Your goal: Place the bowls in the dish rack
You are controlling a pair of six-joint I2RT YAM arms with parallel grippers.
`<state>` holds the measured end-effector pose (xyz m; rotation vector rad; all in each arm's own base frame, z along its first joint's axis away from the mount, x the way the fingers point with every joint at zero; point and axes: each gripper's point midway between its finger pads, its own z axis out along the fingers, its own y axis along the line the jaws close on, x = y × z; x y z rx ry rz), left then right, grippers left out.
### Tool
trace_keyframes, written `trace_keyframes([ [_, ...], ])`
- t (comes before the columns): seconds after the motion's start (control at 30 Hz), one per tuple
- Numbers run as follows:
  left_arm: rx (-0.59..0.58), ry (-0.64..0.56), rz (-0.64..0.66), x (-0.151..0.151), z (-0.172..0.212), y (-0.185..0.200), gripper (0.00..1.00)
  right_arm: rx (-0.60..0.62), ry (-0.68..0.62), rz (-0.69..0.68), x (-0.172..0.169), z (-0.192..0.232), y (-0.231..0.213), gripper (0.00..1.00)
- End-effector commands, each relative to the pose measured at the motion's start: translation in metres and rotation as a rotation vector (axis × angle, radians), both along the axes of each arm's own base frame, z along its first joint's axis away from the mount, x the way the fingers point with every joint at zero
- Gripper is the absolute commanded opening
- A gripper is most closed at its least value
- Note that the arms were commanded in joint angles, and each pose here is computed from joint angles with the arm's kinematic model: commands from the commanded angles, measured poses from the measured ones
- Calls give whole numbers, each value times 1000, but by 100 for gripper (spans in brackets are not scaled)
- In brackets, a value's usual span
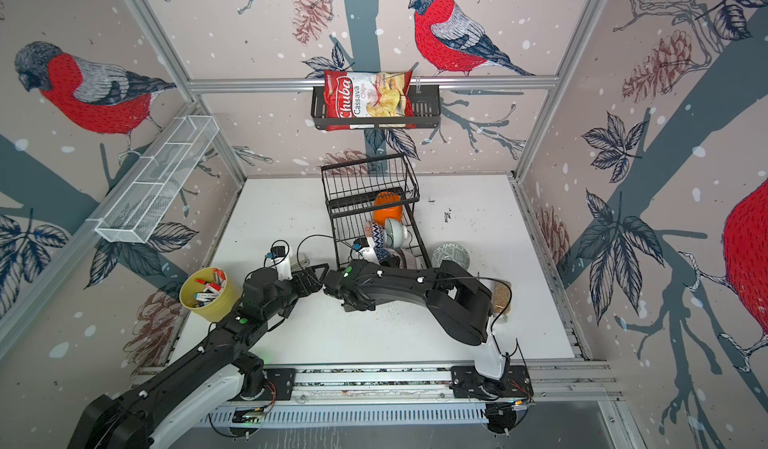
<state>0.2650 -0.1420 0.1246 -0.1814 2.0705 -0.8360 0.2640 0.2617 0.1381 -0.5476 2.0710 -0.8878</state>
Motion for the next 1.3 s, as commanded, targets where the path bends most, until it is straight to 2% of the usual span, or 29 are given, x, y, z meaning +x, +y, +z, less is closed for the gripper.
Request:
trace_keyframes([
  [0.0,8,-41,11,6,9,2,96,-17,-70,-1,8,8,0,0],
  [0.37,19,-59,12,13,15,3,96,-67,-86,9,14,-1,5,0],
  [0.67,13,-57,1,14,15,1,96,-118,-67,51,6,-20,17,0],
  [1.27,5,-67,1,10,15,3,96,-67,41,99,-11,-57,44,0],
])
